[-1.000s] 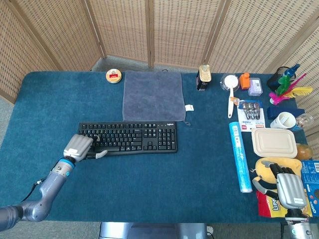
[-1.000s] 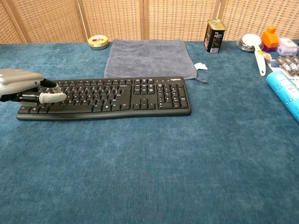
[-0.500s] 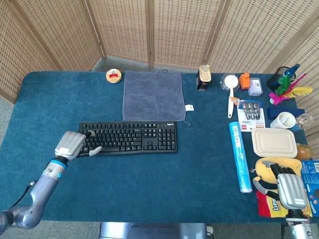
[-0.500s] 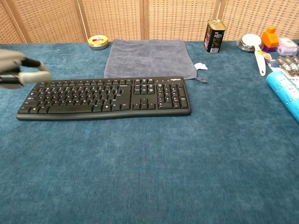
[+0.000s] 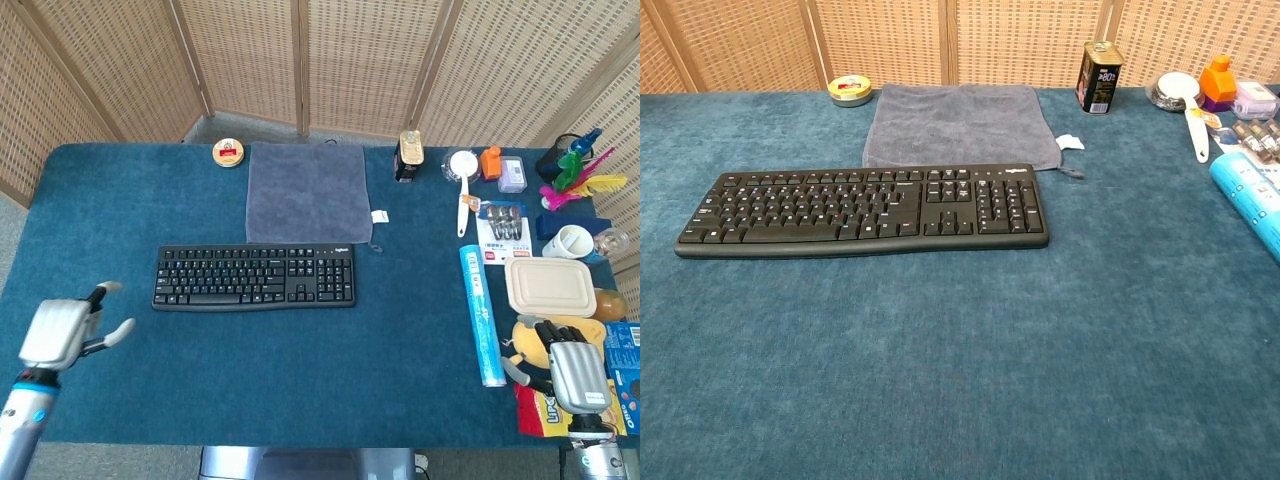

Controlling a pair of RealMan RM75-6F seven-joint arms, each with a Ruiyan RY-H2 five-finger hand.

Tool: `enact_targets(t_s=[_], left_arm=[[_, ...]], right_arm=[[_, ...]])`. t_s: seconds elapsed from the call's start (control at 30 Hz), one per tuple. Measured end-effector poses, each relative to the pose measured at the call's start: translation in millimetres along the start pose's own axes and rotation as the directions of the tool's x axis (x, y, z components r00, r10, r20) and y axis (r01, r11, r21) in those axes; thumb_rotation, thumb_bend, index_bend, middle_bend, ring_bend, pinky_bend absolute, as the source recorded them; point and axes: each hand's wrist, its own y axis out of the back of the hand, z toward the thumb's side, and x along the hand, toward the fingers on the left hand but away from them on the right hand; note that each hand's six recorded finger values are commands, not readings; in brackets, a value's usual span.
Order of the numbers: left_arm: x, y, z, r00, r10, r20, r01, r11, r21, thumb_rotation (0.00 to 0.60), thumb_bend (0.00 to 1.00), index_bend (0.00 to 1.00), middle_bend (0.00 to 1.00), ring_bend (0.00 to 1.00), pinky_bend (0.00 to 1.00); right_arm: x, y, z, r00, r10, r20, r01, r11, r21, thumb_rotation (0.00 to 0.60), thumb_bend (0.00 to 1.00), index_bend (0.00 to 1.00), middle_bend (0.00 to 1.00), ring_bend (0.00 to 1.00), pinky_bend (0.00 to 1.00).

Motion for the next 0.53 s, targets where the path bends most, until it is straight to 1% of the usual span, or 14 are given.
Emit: enact_targets(t_s=[0.13,0.23,0.37,0.53], left_arm=[[-34.7,11.1,-16.8,0.998,0.052,-0.046,-0.053,0.998,-0.018,0.000,0.14,0.26,0.76,0.69,0.69],[-52.5,15.3,-26.1,0.994,0.077,-0.080,-0.080,0.996,-0.033,0.000,0.14,0.26,0.75,0.68,0.69],[-65.2,9.8,-33.7,0.991,0.072,-0.111,-0.079,0.996,-0.052,0.000,0.14,0.26,0.73,0.67,0.68],[-67.5,8.1,-32.6,0.991,0.081,-0.108,-0.088,0.994,-0.061,0.000,0.14,0.26,0.73,0.66,0.68]], right_arm=[[-1.3,-0.5,2.3,1.000,-0.003,-0.006,0.003,1.000,-0.001,0.000,0.26,0.27,0.37,0.38,0.33],[-2.5,-1.7,3.2,1.000,-0.004,-0.006,0.004,1.000,-0.003,0.000,0.26,0.27,0.37,0.38,0.33],[-4.7,-5.4,5.4,1.000,0.002,-0.010,-0.002,1.000,-0.010,0.000,0.26,0.27,0.37,0.38,0.33],[-6.5,-6.9,7.2,1.000,0.003,-0.017,-0.003,1.000,-0.009,0.000,0.26,0.27,0.37,0.38,0.33]])
